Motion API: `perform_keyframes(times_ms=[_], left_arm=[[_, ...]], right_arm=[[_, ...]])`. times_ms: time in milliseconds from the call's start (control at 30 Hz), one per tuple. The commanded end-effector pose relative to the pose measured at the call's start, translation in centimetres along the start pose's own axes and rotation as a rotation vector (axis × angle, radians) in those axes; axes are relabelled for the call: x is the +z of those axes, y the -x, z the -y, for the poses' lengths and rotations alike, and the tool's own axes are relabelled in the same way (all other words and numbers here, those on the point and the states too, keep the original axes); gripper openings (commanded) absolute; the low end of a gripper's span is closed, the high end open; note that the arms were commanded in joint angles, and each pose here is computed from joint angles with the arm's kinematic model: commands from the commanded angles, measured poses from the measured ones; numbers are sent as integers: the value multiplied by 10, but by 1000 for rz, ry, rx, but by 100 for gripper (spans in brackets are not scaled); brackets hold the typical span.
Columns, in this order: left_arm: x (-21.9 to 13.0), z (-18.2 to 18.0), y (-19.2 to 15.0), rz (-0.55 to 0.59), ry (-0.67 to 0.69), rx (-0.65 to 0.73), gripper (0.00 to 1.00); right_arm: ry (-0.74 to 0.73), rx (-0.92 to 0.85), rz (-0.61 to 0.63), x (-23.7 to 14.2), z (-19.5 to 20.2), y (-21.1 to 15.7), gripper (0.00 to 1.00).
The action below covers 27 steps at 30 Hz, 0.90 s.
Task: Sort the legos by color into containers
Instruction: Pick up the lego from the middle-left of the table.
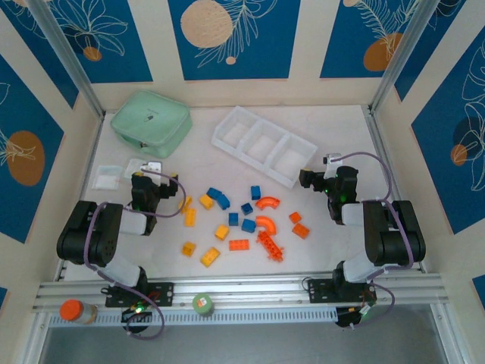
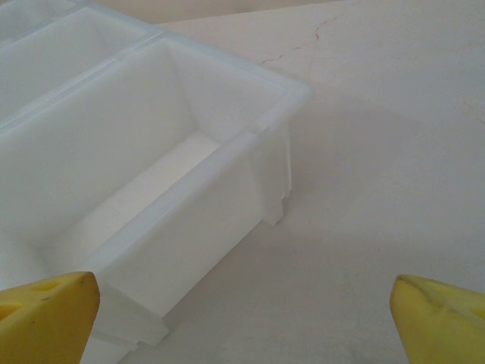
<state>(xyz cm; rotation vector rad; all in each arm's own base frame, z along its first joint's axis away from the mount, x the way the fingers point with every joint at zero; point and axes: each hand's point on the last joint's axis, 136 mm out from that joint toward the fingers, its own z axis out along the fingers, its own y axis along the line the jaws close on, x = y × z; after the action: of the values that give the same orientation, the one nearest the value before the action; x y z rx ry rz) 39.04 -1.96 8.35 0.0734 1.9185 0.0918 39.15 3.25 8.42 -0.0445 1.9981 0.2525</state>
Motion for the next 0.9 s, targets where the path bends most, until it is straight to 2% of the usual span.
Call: perform_keyframes(times_ms=[0, 200, 467, 600, 700, 800, 867], left_arm=[[0, -8, 11, 30, 30, -8, 99], [-16, -18, 25, 65, 73, -29, 99], [-35, -21, 46, -1, 67, -112, 99], [-51, -23, 63, -18, 56, -240, 99], [-63, -21, 70, -18, 37, -371, 99], [-70, -18, 66, -26, 17, -471, 99], [-73, -13, 61, -71, -4, -503, 99]], right_arm=[[16, -20, 40, -1, -2, 12, 99], [8, -16, 61, -10, -3, 21, 99], [-18, 74, 39, -35, -3, 44, 99], [-2, 205, -51, -54, -11, 50, 99], [-52, 406, -125, -65, -8, 46, 99], [-12, 518, -215, -70, -18, 29, 99], [42, 536, -232, -73, -26, 26, 99]])
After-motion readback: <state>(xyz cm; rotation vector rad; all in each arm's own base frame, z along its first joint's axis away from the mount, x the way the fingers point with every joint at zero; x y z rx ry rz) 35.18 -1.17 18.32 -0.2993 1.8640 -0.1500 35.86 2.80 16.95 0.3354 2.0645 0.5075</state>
